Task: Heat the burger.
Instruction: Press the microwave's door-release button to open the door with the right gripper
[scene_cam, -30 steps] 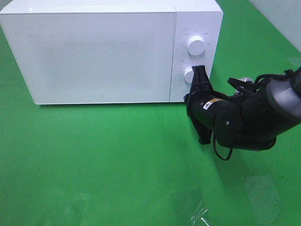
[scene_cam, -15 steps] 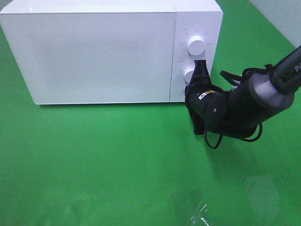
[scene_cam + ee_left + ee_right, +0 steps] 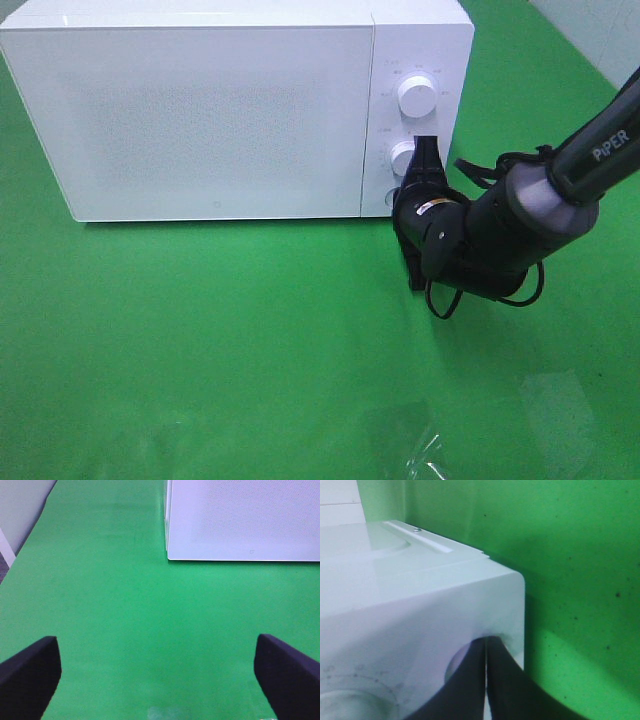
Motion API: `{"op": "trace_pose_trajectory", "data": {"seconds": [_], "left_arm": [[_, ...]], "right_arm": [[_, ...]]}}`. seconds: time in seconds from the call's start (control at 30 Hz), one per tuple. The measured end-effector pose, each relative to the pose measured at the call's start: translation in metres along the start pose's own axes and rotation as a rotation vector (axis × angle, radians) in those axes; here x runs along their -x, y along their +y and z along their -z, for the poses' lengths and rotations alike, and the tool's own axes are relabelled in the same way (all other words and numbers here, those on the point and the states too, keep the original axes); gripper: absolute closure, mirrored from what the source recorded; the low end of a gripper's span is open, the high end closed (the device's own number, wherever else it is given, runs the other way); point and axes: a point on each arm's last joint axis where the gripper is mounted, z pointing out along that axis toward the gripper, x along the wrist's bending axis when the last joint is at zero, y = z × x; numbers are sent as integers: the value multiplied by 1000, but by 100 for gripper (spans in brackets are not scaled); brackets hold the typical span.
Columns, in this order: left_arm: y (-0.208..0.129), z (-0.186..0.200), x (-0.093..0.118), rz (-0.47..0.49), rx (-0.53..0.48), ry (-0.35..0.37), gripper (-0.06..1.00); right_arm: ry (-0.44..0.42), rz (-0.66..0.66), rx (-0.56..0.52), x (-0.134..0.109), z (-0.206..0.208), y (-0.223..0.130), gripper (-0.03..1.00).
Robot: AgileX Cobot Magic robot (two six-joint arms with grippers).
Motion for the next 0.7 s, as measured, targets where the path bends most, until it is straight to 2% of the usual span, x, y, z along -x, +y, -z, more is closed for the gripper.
{"op": "trace_pose_trajectory", "data": {"seconds": [0.7], "left_arm": [[0,0,0,0,0,0,-3]], "right_arm": [[57,-52,22,-5,-1,-4,96]]}}
